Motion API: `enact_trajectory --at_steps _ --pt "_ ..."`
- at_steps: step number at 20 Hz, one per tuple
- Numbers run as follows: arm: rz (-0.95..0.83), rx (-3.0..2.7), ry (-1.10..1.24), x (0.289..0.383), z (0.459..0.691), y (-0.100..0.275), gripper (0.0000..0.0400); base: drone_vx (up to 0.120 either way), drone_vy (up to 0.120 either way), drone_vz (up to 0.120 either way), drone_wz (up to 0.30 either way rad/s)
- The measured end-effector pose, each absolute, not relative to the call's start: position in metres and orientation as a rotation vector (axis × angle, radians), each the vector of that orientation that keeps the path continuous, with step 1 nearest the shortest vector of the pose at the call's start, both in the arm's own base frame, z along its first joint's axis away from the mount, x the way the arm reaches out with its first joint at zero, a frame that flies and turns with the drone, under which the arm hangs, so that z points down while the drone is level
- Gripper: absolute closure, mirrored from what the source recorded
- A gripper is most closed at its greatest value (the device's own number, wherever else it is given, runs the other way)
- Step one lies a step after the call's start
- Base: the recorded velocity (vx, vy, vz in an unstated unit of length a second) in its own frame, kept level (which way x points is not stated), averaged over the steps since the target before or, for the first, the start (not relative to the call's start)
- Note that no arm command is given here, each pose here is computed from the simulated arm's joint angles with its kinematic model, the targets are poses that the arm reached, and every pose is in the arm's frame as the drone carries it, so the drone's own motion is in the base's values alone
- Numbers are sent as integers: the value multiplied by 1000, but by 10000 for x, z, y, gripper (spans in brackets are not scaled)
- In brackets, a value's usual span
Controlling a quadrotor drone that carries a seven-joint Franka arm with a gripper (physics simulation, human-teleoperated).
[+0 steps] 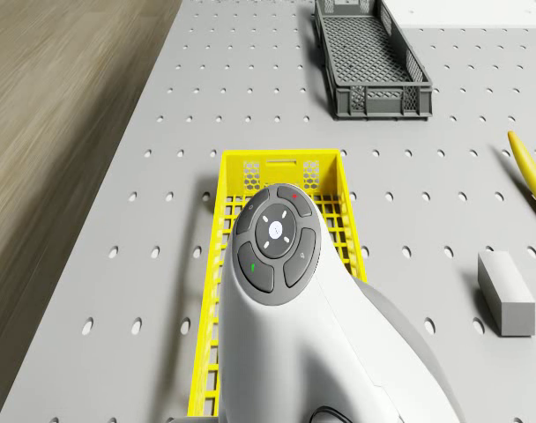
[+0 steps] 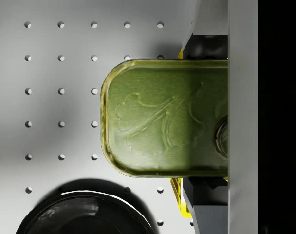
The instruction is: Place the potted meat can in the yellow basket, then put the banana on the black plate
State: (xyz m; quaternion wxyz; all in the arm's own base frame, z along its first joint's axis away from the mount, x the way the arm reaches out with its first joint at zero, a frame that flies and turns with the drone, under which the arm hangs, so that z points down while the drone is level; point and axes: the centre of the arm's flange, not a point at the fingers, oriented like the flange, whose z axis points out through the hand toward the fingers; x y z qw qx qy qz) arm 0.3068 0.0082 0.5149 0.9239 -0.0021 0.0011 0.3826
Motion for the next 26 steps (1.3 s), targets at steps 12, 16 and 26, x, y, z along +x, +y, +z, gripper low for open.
enact_trajectory --at_steps 12,16,26 --pt "785 -4 2 3068 5149 82 109 120 -20 0 0" --pt "785 -4 2 3068 5149 82 109 120 0 0 0" --pt "785 -4 2 3068 5149 82 109 84 0 -48 0"
